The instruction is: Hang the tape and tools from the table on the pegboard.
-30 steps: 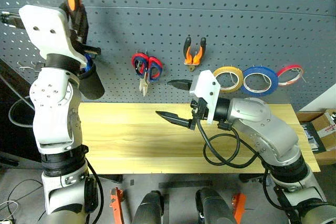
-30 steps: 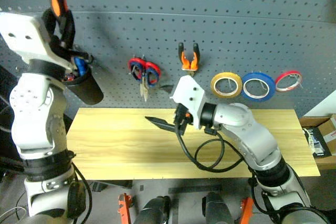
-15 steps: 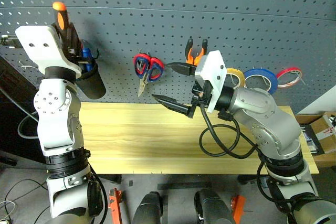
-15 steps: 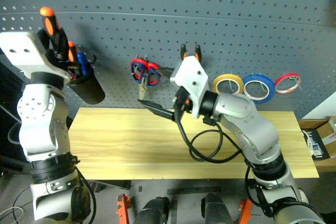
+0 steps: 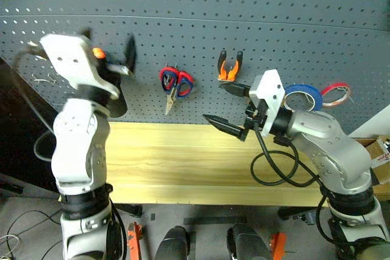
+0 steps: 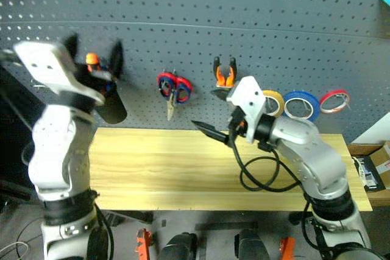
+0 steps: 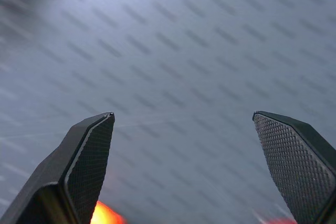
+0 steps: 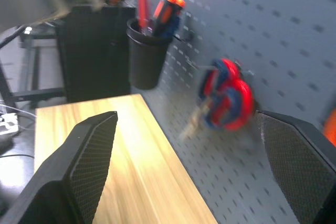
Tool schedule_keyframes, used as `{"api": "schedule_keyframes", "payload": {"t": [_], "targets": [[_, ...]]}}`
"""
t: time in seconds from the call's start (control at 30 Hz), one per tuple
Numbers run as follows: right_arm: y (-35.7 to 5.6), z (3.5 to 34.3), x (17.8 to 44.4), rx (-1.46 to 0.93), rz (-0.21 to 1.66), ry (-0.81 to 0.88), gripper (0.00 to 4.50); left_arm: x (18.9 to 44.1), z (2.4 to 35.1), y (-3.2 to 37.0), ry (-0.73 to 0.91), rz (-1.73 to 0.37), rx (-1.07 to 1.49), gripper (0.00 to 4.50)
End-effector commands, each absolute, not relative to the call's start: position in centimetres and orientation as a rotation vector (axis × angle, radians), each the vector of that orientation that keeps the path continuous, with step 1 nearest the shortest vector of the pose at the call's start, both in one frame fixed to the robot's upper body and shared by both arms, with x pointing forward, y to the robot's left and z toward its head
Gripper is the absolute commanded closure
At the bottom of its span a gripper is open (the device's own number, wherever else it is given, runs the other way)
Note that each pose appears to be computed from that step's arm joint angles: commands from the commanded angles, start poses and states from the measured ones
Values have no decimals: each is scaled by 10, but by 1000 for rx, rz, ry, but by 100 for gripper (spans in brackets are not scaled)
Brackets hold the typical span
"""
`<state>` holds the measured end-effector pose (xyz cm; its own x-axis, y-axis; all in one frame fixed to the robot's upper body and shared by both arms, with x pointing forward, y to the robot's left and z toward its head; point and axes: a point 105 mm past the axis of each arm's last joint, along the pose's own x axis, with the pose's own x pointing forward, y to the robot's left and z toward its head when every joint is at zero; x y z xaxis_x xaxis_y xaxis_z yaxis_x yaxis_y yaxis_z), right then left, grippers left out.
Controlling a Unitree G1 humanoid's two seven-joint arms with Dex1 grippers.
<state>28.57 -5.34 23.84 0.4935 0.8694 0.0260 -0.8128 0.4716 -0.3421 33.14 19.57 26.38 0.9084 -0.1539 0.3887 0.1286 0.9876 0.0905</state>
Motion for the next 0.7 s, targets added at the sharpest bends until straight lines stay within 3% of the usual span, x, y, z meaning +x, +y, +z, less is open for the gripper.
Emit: {"api": "schedule_keyframes", "payload": {"t": [0.03,0.27,0.43,0.53,0.7], "targets": [[-66,242,280,-281,982,-227,0,324,228,197,-226,-129,48,2],[-105,191,305,-160,656,-121,0,318,163,213,0,-112,116,2],[-168,107,321,-74,246,66,0,325,122,234,122,-92,171,2],[-182,82,318,-219,210,107,0,328,109,238,134,-83,144,2],[-237,42,318,-197,-10,216,0,334,81,246,178,-47,161,2]]}}
